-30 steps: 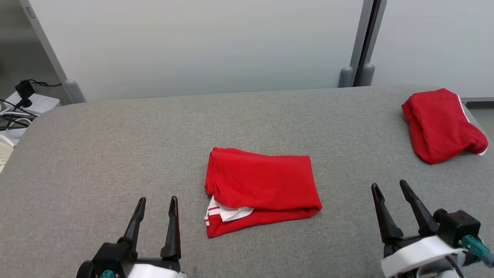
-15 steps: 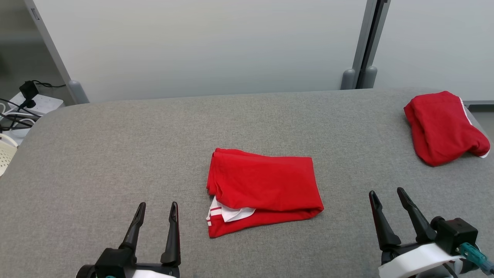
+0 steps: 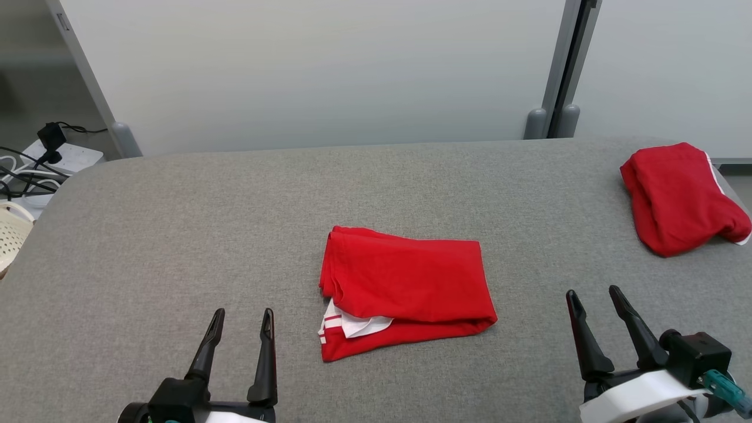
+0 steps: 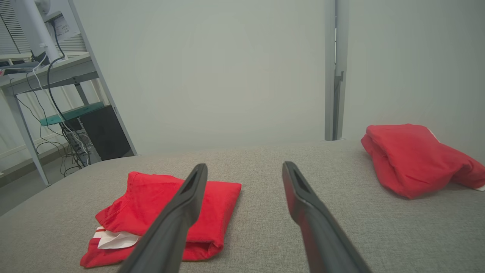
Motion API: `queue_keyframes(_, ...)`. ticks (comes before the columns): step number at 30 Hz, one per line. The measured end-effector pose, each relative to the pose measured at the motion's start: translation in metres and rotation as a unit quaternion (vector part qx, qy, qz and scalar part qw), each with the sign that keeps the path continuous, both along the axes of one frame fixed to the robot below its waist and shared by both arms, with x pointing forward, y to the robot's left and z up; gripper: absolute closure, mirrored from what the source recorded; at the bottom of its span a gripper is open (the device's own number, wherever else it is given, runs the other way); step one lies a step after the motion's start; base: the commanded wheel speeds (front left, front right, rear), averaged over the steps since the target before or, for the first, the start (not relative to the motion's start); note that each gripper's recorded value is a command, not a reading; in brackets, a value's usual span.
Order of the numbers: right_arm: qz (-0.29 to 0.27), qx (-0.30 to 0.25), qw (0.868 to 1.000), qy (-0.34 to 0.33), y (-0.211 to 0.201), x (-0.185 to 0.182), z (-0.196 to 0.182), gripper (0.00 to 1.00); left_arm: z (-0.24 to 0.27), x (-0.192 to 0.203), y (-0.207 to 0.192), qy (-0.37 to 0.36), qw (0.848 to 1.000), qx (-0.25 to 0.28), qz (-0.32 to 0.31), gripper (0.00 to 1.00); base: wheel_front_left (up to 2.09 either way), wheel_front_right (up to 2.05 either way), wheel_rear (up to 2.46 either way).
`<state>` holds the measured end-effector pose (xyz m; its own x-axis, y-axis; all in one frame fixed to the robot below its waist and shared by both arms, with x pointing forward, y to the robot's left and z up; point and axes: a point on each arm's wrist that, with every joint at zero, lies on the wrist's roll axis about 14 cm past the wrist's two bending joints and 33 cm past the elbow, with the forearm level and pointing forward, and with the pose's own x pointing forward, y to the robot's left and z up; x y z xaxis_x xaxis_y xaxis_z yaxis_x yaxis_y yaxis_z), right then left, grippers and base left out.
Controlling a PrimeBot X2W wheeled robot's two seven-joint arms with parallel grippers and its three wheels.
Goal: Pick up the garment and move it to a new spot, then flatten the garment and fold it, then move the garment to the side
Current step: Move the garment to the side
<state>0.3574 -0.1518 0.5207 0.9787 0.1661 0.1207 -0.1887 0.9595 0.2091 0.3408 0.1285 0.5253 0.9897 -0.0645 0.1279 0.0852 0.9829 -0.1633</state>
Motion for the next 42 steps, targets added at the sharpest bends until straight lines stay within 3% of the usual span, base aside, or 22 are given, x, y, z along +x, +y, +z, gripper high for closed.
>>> queue_keyframes(8,0.014,0.013,0.998,0.055,0.012,0.005,-0.031,0.0,-0.003,0.002,-0.001,0.005,1.0,0.003,-0.001,0.0,0.0,0.0,0.0)
queue_keyframes(17,0.049,0.071,0.989,0.123,0.047,0.055,-0.047,0.0,-0.011,0.001,-0.007,0.015,1.0,0.014,-0.012,0.0,0.0,0.0,0.0)
queue_keyframes(23,0.068,0.083,0.966,0.235,0.067,0.092,-0.09,0.0,-0.006,0.006,0.006,0.01,1.0,0.013,0.011,0.0,0.0,0.0,0.0)
queue_keyframes(35,0.08,0.088,0.936,0.331,0.091,0.11,-0.139,0.0,-0.011,0.007,0.031,0.022,0.998,0.016,0.055,0.0,0.0,0.0,0.0)
queue_keyframes(36,0.083,0.089,0.936,0.332,0.093,0.111,-0.138,0.05,-0.011,0.006,0.033,0.023,0.998,0.016,0.059,0.0,0.0,0.0,0.0)
queue_keyframes(37,0.085,0.09,0.935,0.331,0.096,0.112,-0.137,0.57,-0.011,0.006,0.034,0.023,0.998,0.016,0.061,0.0,0.0,0.0,0.0)
queue_keyframes(38,0.095,0.084,0.935,0.332,0.101,0.111,-0.137,1.0,-0.011,0.005,0.035,0.022,0.998,0.017,0.063,0.0,0.0,0.0,0.0)
queue_keyframes(41,0.119,0.049,0.942,0.309,0.107,0.111,-0.13,1.0,-0.009,0.004,0.037,0.02,0.997,0.017,0.066,0.0,0.0,0.0,0.0)
queue_keyframes(42,0.13,0.019,0.956,0.263,0.104,0.119,-0.114,1.0,-0.005,0.005,0.037,0.014,0.998,0.016,0.066,0.0,0.0,0.0,0.0)
